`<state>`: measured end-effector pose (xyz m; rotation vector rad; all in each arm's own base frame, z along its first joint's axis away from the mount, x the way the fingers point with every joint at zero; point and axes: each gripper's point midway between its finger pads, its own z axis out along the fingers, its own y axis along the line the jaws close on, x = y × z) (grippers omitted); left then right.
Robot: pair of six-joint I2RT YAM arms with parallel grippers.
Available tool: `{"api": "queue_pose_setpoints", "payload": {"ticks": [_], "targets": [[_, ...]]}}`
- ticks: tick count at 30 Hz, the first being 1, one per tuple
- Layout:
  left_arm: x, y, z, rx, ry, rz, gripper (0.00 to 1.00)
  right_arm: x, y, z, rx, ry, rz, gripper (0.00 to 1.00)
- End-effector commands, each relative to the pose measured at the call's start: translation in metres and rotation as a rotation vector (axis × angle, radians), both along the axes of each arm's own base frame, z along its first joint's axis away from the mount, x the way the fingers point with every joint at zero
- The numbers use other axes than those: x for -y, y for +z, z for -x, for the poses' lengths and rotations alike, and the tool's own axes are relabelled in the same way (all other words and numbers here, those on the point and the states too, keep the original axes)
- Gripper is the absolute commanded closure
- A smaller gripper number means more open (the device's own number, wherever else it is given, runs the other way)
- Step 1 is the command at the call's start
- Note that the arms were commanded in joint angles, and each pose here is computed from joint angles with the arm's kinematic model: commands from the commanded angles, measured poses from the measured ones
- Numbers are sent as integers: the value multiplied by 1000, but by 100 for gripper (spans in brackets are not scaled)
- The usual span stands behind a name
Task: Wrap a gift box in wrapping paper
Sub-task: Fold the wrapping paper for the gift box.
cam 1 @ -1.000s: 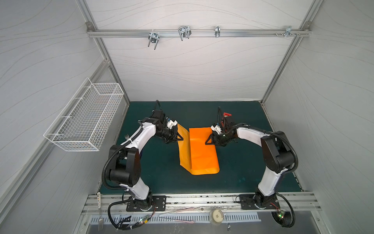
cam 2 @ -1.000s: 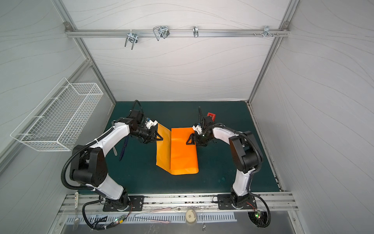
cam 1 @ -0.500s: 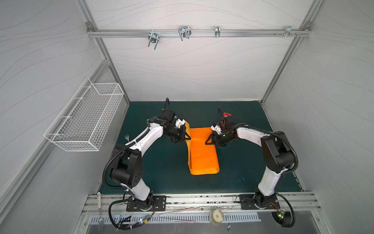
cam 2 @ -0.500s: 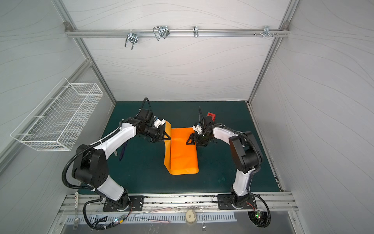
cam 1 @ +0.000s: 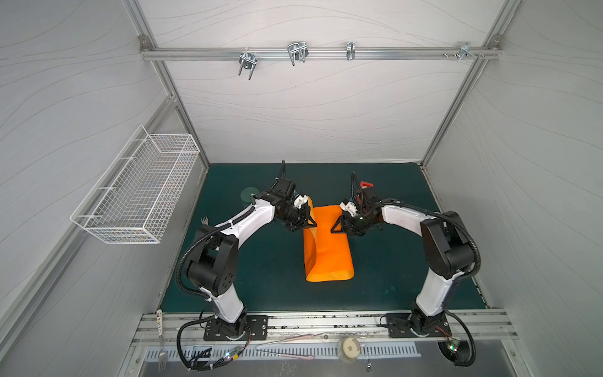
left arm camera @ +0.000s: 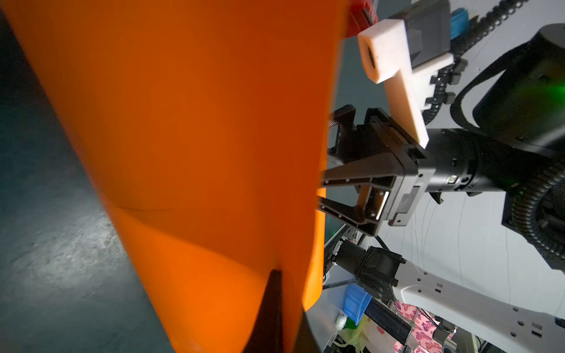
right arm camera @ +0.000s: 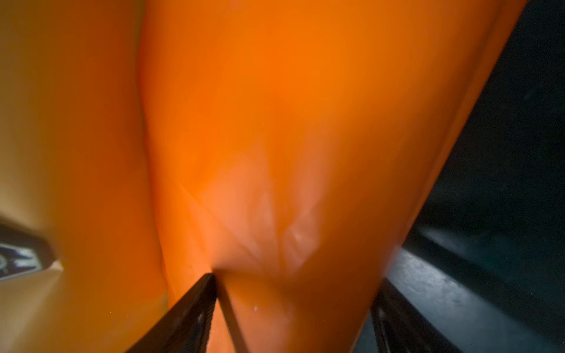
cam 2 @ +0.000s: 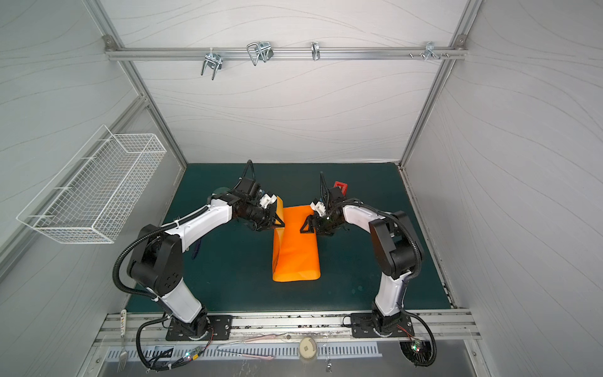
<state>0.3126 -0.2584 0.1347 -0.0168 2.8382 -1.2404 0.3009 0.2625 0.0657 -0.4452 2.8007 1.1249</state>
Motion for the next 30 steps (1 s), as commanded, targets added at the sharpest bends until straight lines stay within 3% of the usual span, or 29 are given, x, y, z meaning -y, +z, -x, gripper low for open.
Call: {"api": "queue_pose_setpoints", "payload": {"ticks": [1, 30], "targets": [[13, 12, -19, 63, 16, 26, 100, 11, -33, 5, -22, -6, 117, 22], [61, -11, -21, 43, -41, 60, 100, 10, -35, 5, -28, -6, 112, 22]]}}
